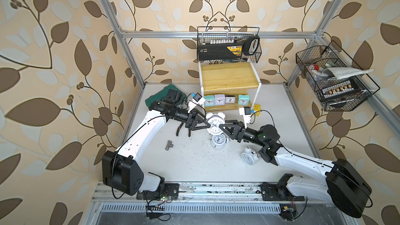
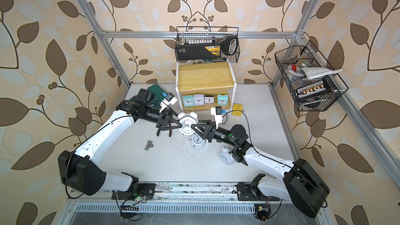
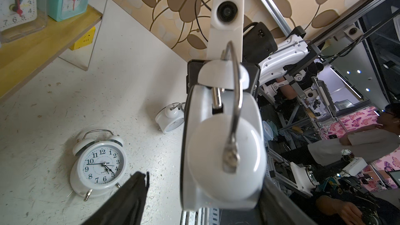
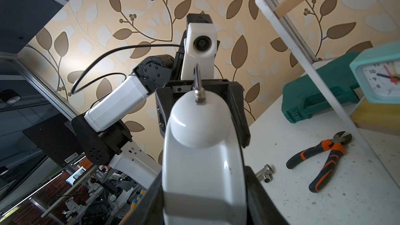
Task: Place the alarm clocks on the shelf by style
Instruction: Pick up the alarm from the center of the board.
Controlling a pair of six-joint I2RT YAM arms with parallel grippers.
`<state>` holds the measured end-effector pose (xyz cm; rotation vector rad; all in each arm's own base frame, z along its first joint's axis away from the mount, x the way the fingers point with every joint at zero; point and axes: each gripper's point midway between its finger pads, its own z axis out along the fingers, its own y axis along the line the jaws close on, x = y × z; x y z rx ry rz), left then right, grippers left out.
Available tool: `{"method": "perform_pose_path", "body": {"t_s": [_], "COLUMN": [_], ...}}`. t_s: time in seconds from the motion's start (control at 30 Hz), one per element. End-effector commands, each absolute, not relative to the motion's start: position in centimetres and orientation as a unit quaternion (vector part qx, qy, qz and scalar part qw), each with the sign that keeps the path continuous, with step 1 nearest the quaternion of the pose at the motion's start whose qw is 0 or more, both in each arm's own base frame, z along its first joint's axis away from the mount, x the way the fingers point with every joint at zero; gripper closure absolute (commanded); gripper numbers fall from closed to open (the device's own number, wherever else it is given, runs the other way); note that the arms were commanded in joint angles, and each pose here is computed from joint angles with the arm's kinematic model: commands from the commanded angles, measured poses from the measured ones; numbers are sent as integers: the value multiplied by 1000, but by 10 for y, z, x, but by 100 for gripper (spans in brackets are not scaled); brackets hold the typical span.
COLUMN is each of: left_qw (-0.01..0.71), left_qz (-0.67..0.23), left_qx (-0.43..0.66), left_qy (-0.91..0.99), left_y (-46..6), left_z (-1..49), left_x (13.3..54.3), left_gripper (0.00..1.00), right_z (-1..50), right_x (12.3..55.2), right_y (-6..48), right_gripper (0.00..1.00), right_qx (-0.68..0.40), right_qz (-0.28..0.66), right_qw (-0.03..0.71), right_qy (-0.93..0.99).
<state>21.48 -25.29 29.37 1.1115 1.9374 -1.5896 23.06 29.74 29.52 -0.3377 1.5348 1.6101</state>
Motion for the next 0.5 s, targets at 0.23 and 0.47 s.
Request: {"method": "perform_pose_path", "body": {"t_s": [0.23, 0.47], "left_qw": [200, 194], "left_qz": [-601, -607], "left_qx": [413, 414], "left_qy": [654, 650], "left_y": [-252, -252], "left_z": [308, 306], "left_x": [200, 197], "left_gripper": [39, 46], "right_z": [318, 315], "right_x": [238, 241], "right_y": [295, 299], "right_gripper": [64, 64], "right_qx": [-122, -121], "right_qz": [637, 631], "right_qw": [492, 495], "right_qy": [580, 585]}}
